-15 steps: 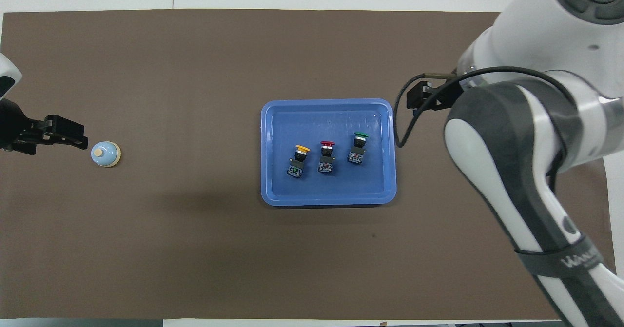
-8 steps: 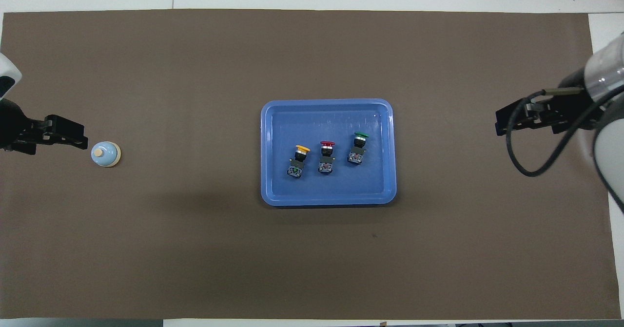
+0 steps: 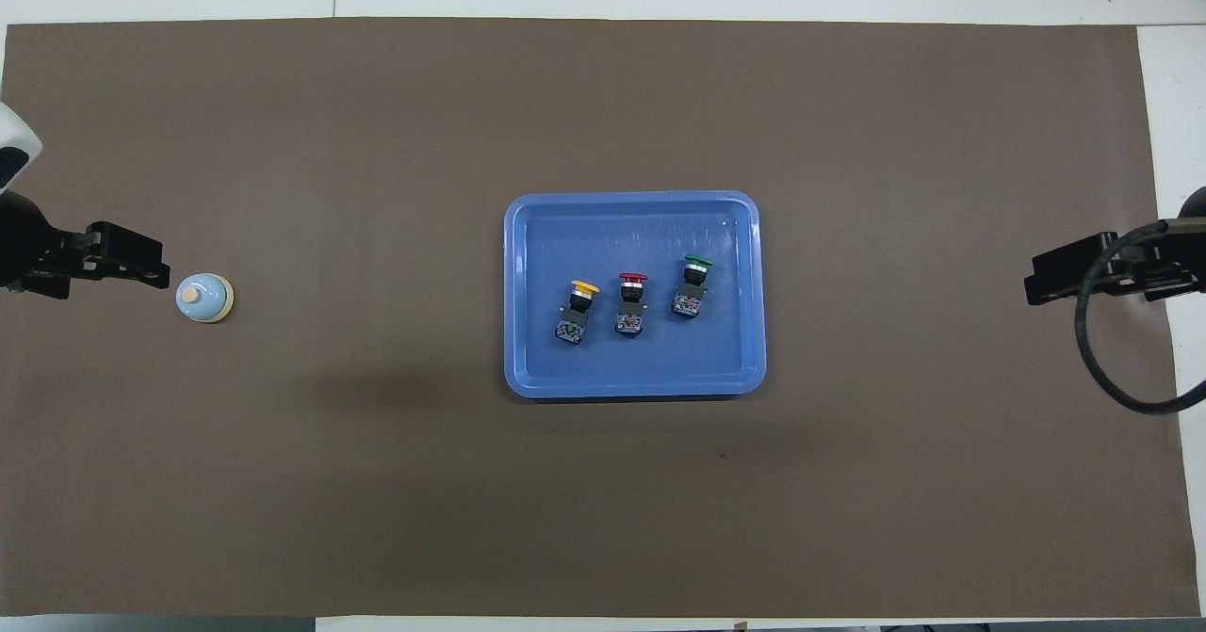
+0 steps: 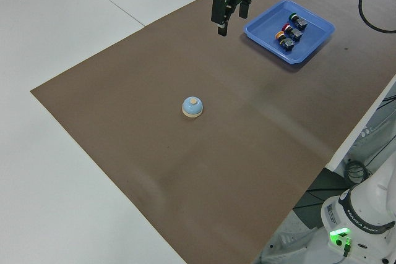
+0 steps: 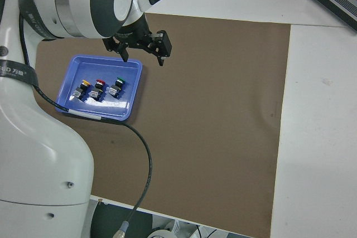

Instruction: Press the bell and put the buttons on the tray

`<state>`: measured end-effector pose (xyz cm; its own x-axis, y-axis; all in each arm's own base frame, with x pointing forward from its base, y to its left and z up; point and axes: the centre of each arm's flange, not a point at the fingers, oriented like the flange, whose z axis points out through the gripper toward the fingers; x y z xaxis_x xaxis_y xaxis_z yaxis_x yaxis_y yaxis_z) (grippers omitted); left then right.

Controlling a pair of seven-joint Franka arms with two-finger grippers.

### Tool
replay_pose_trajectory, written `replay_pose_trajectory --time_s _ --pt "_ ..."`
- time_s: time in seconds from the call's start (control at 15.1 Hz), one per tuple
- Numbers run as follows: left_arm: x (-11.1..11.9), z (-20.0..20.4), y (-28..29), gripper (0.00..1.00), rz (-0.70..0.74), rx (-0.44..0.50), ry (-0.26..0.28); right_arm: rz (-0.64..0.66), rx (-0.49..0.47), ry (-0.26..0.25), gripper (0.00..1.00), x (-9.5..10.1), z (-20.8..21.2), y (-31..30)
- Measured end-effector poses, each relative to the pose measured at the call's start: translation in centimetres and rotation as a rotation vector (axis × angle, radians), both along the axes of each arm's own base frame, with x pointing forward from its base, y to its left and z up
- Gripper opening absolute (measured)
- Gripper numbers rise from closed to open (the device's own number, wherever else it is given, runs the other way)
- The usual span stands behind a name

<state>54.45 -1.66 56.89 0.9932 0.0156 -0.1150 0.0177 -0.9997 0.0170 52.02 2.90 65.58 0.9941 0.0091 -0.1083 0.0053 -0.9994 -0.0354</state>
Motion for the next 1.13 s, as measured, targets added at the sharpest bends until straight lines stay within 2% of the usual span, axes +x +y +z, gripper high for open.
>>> replay_pose_trajectory --time_s 0.53,0.66,0.73,0.8,0.86,0.99,1.13 --pt "0.0 0.0 -0.1 1.00 -0.001 0.000 0.000 -0.007 -0.035 -0.002 1.00 0.0 0.0 -0.6" --pt "0.3 0.1 -0.1 1.00 -0.001 -0.001 -0.028 -0.005 -0.035 -0.002 1.00 0.0 0.0 -0.5" --pt "0.7 0.1 0.0 0.93 0.002 -0.001 -0.055 -0.003 -0.035 -0.002 1.00 0.0 0.0 -0.4" --pt "0.9 -0.2 0.1 0.93 0.006 -0.001 -0.072 -0.002 -0.035 -0.002 1.00 0.0 0.0 -0.3" --pt "0.9 -0.8 0.7 0.88 0.020 0.000 -0.071 -0.002 -0.035 -0.002 1.00 0.0 0.0 -0.3" --pt "1.0 -3.1 3.9 0.64 0.080 0.002 -0.073 -0.001 -0.034 -0.003 1.00 0.0 0.0 -0.3" --pt "1.1 -7.0 7.3 0.42 0.120 0.004 -0.092 -0.001 -0.034 -0.005 1.00 -0.1 0.2 -0.3"
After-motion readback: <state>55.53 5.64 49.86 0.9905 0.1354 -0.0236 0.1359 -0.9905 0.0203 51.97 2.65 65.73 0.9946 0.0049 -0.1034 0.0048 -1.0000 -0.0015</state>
